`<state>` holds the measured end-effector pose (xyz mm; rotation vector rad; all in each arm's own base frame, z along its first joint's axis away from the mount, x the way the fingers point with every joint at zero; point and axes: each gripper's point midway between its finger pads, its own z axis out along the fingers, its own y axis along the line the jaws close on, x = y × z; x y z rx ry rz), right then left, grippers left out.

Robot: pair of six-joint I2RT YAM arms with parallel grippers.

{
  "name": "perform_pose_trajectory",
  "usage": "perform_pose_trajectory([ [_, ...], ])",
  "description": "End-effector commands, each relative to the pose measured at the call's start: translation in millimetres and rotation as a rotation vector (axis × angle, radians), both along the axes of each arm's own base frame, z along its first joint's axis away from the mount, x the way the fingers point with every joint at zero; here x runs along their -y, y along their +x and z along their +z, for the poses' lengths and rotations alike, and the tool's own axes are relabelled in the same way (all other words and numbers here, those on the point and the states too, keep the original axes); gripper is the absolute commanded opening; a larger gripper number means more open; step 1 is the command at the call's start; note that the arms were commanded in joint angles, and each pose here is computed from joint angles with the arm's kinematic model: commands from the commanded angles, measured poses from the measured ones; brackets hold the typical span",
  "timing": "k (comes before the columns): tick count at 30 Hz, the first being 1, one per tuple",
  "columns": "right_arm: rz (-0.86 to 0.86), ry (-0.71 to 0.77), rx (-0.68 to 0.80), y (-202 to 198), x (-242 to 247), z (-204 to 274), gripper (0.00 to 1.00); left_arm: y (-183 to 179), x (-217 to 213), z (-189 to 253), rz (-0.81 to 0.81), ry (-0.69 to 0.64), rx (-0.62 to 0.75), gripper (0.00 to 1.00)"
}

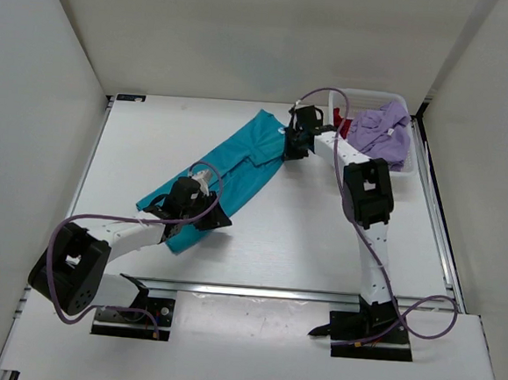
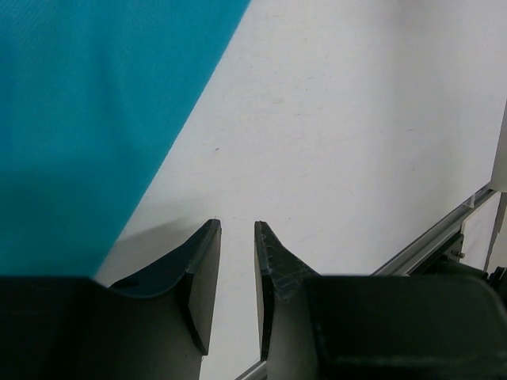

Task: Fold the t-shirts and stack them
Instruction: Rotate the tshirt 90 degrees

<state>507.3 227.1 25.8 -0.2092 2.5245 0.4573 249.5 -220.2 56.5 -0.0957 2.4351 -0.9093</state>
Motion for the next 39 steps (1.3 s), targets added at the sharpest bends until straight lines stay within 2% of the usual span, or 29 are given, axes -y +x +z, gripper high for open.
perform_pose_trajectory([
  [1,-0.040,-0.022,0.047,52,10,16,0.00,14,6,25,-0.019,-0.031,0.067,0.35],
  [2,-0.042,-0.043,-0.021,50,14,-5,0.00,13,7,25,-0.017,-0.030,0.063,0.35],
  [3,-0.050,-0.004,0.107,86,12,47,0.02,13,6,23,-0.014,-0.020,0.058,0.35],
  [4,-0.055,0.020,0.150,101,9,70,0.03,15,7,26,-0.013,-0.018,0.063,0.35],
  [5,-0.054,0.060,0.170,104,10,89,0.05,15,7,25,-0.014,-0.016,0.054,0.35],
  [6,-0.063,0.093,0.136,98,10,87,0.07,13,8,24,-0.018,-0.019,0.046,0.35],
  [8,-0.031,0.103,0.150,76,8,127,0.10,18,9,33,-0.015,-0.028,0.064,0.35],
  [11,0.045,-0.055,0.100,20,-7,119,0.11,19,-2,36,0.017,-0.005,0.075,0.36],
  [12,0.062,-0.037,0.180,11,-19,152,0.12,22,-11,37,0.040,-0.003,0.073,0.37],
  [13,0.072,-0.053,0.114,-12,-23,123,0.12,22,-14,36,0.042,-0.009,0.066,0.37],
  [14,0.075,0.011,0.126,-32,-28,127,0.12,27,-23,39,0.068,-0.012,0.072,0.36],
  [15,0.111,0.106,0.225,-41,-43,164,0.14,28,-31,41,0.089,-0.011,0.076,0.36],
  [16,0.112,0.121,0.133,-73,-47,128,0.18,28,-36,43,0.097,-0.004,0.079,0.36],
  [19,0.167,0.234,0.172,-137,-82,130,0.29,29,-56,44,0.141,0.016,0.094,0.37],
  [20,0.180,0.260,0.127,-160,-95,110,0.31,30,-63,43,0.156,0.021,0.092,0.37],
  [24,0.214,0.354,0.035,-213,-136,76,0.34,32,-80,44,0.193,0.029,0.097,0.37],
  [27,0.226,0.378,-0.014,-232,-155,52,0.37,33,-80,50,0.192,0.037,0.118,0.38],
  [34,0.175,0.422,-0.071,-227,-173,23,0.40,30,-80,42,0.182,0.047,0.102,0.38],
  [39,0.172,0.432,-0.125,-223,-183,3,0.30,31,-83,40,0.186,0.059,0.097,0.38],
])
